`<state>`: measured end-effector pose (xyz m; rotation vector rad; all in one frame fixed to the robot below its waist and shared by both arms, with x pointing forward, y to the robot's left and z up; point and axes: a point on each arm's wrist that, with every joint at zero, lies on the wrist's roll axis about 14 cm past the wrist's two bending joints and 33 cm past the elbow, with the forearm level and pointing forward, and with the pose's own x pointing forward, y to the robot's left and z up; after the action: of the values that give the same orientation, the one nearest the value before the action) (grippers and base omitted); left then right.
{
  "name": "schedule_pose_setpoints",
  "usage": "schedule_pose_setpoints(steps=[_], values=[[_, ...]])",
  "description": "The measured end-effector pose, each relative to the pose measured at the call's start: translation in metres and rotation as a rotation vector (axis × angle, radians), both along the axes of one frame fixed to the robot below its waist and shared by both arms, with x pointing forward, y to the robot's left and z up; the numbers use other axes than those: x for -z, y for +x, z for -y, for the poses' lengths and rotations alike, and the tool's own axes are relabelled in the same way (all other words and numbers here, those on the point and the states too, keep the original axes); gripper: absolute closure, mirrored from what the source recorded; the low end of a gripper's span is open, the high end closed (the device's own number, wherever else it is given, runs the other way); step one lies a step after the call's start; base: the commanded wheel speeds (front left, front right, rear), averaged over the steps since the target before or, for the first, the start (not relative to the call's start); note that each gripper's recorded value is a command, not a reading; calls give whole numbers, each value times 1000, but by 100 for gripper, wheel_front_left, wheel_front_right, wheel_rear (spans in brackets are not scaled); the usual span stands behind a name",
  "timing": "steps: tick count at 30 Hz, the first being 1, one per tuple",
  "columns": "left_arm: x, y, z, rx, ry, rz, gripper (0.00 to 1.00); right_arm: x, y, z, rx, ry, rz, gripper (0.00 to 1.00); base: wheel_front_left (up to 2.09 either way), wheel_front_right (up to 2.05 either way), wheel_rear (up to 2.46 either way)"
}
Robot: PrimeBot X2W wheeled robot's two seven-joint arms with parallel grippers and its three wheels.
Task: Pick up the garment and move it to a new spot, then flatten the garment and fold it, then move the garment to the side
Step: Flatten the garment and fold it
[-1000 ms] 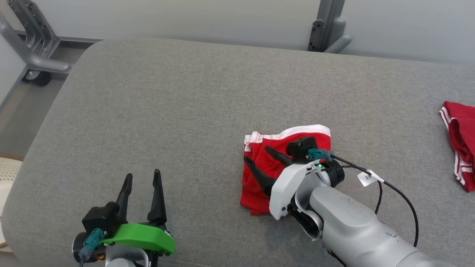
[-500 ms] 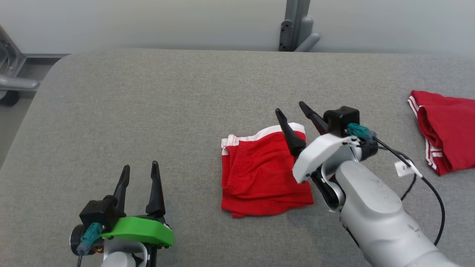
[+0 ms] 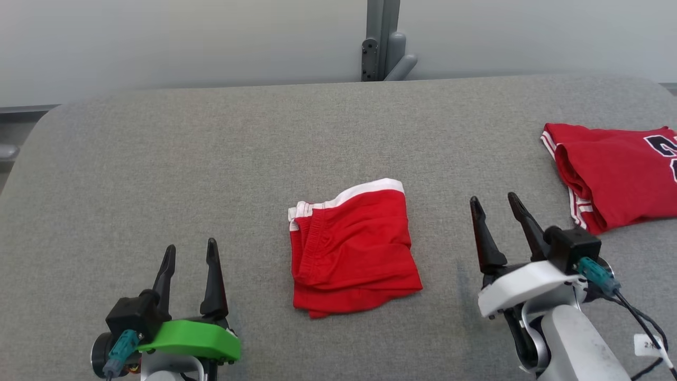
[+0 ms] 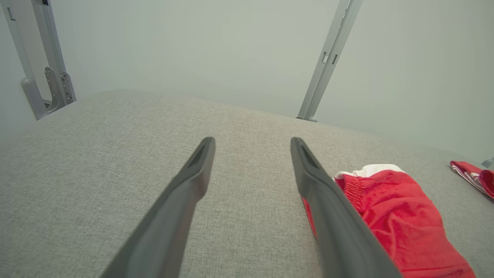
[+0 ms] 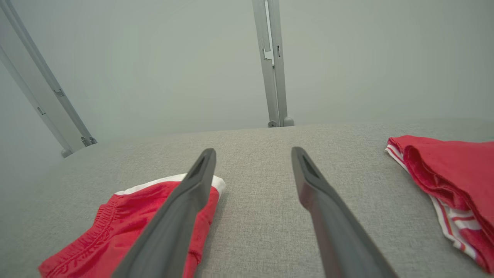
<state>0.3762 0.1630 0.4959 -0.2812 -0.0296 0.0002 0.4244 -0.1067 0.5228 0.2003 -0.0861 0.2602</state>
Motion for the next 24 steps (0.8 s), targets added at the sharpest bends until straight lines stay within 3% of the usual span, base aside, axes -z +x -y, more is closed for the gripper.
schedule_pose_setpoints(steps=[10,24], values=[[5,-14,-10,-32,20,-16,0,0,-32,22,58,3,17,0,0,0,0],[5,-27,-11,-40,26,-15,0,-1,-51,27,71,14,12,0,0,0,0]])
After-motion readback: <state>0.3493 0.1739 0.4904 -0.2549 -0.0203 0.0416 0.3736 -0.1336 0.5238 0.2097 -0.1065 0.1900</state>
